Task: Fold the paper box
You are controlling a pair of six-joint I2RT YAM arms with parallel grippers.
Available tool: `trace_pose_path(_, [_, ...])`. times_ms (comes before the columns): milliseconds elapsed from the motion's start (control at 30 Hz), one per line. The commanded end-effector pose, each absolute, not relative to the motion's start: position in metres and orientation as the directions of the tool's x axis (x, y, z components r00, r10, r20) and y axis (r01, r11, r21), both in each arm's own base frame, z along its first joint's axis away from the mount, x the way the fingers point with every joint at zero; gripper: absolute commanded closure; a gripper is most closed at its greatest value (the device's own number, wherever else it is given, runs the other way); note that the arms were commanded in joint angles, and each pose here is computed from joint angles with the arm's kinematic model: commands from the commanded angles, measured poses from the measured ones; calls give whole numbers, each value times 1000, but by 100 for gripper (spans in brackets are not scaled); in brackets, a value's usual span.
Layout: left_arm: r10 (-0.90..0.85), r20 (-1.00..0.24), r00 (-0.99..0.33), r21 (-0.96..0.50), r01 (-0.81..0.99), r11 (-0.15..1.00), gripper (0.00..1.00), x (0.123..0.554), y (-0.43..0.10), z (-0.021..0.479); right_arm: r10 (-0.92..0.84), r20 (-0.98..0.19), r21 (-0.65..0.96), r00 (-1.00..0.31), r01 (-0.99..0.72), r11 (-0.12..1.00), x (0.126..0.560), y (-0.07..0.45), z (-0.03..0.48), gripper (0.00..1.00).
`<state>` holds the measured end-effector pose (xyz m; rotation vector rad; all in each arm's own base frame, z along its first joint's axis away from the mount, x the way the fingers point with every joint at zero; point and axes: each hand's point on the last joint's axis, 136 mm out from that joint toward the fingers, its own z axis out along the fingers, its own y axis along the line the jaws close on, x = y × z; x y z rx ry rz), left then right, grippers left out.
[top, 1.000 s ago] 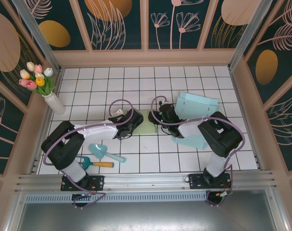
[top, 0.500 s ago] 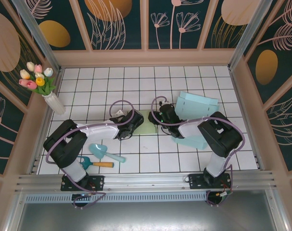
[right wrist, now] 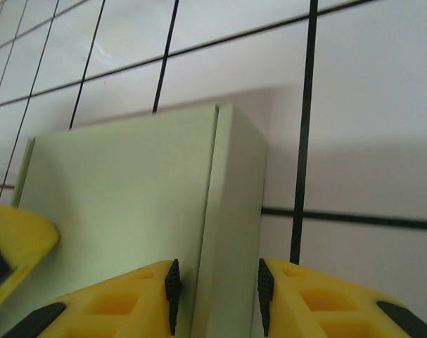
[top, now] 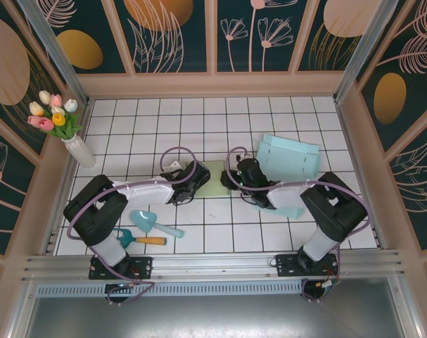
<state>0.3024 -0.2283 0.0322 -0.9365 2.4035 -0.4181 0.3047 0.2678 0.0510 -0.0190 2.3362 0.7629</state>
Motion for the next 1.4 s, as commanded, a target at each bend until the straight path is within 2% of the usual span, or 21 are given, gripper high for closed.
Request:
trace_pose_path(0, [-699, -373, -611, -407, -569, 714, 16, 296, -212, 19, 153, -577, 498, -802, -198, 844, 283, 263, 41, 62])
trace_pose_path(767, [-696, -389, -604, -397, -572, 718, 17, 296, -207, 18, 125, -551, 500, -825, -206, 841, 244, 266, 33, 58])
trace_pose_path(1367, [-693, -386, -609, -394, -571, 721, 17, 294, -206, 15, 118, -566, 508, -816, -233, 829, 239, 273, 41, 58])
